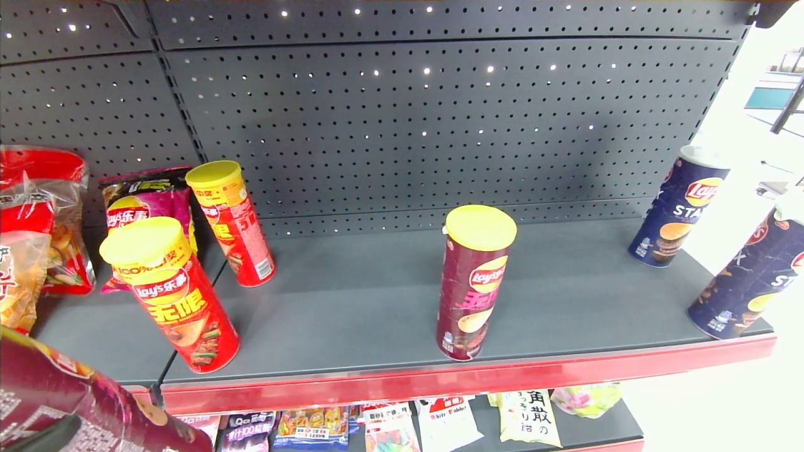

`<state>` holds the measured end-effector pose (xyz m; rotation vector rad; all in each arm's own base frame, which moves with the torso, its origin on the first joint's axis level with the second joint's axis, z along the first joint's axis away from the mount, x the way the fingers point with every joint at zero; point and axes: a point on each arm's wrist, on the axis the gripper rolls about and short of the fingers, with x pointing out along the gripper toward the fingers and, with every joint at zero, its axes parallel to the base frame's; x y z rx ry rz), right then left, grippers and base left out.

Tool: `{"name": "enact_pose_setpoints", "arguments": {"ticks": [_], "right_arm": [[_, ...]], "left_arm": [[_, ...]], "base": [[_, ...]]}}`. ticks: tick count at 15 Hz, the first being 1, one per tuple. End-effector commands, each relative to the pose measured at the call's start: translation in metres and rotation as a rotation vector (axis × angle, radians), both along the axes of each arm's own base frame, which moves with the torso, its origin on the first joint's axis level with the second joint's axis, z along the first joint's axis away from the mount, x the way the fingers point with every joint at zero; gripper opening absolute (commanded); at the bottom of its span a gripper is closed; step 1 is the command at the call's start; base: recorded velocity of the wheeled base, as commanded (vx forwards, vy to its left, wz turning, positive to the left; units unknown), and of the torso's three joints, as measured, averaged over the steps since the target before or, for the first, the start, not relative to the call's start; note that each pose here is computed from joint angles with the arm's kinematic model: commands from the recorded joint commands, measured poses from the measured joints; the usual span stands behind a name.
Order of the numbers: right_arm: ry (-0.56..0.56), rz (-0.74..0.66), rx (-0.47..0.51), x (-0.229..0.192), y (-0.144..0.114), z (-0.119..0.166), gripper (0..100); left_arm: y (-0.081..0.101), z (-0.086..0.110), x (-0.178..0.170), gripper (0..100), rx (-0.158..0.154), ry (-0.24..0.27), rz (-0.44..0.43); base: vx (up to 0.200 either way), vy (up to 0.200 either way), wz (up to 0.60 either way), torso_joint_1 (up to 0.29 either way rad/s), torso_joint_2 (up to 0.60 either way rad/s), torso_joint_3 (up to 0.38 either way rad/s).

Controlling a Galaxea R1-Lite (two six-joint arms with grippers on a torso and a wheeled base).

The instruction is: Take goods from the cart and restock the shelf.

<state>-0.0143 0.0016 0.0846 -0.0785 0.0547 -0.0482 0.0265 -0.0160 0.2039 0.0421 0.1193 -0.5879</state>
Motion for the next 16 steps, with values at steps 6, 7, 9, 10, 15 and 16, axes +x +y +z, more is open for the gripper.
{"name": "enact_pose_setpoints", "arguments": {"ticks": [6, 7, 9, 10, 15, 16], "right_arm": [[-0.071, 0.020, 0.073, -0.0085, -0.0022, -0.0071, 100], [-0.062, 0.002, 0.096, -0.0087, -0.0025, -0.0084, 100], [-0.058, 0.038, 0.066, -0.0086, -0.0018, -0.0086, 100], [-0.058, 0.045, 0.072, -0.0086, -0.0016, -0.0086, 100], [-0.058, 0.048, 0.074, -0.0086, -0.0016, -0.0086, 100], [-0.058, 0.048, 0.074, -0.0086, -0.0016, -0.0086, 100]], "left_arm": [[0.0004, 0.0000, -0.0007, 0, -0.006, -0.009, 0.001], [0.0004, 0.0000, -0.0007, 0, -0.006, -0.009, 0.001], [0.0006, -0.0004, -0.0013, 0, -0.006, -0.011, 0.000], [0.0006, -0.0009, -0.0015, 0, -0.003, -0.011, -0.002], [0.0000, 0.0002, -0.0003, 0, -0.001, -0.009, -0.005], [-0.0005, 0.0005, 0.0004, 0, 0.000, -0.006, -0.012]], "base": [[0.000, 0.000, 0.00, 0.000, 0.00, 0.000], [0.000, 0.000, 0.00, 0.000, 0.00, 0.000], [0.000, 0.000, 0.00, 0.000, 0.00, 0.000], [0.000, 0.000, 0.00, 0.000, 0.00, 0.000], [0.000, 0.000, 0.00, 0.000, 0.00, 0.000], [0.000, 0.000, 0.00, 0.000, 0.00, 0.000]]}}
